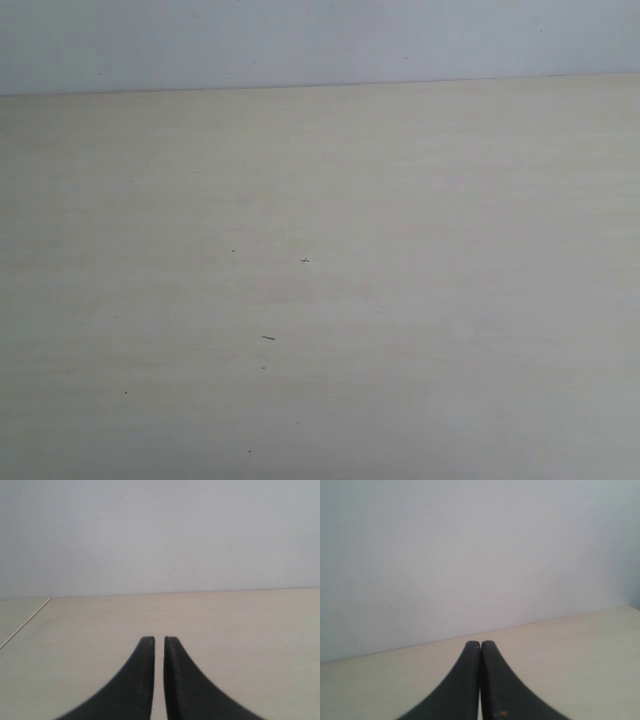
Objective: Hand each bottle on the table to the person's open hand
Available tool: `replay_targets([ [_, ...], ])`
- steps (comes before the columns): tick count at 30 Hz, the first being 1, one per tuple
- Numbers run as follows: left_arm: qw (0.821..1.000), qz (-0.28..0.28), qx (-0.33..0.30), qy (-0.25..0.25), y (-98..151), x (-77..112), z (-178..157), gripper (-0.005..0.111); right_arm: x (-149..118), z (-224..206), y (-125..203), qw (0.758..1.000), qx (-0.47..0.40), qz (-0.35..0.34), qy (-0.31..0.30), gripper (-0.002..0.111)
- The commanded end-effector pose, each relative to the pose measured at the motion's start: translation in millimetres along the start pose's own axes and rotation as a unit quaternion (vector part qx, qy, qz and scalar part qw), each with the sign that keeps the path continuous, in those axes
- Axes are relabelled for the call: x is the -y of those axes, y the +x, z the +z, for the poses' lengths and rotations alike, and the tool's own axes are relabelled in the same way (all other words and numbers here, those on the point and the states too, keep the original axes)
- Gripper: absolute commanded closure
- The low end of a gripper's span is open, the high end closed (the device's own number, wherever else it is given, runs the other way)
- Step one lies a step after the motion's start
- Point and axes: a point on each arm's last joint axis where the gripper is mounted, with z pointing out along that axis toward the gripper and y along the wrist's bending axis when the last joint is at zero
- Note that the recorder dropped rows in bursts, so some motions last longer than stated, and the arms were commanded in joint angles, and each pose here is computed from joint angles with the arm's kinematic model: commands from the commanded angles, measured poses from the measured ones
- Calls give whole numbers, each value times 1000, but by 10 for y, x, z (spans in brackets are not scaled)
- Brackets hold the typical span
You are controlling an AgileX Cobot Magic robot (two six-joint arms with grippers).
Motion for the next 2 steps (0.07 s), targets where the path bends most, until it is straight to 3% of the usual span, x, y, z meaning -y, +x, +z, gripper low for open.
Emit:
replay_targets([
  [1,1000,-2,6,-1,0,1,-3,97,5,-2,11,1000,1,-1,2,108],
  [2,1000,-2,6,-1,0,1,-3,97,5,-2,11,1000,1,-1,2,108],
])
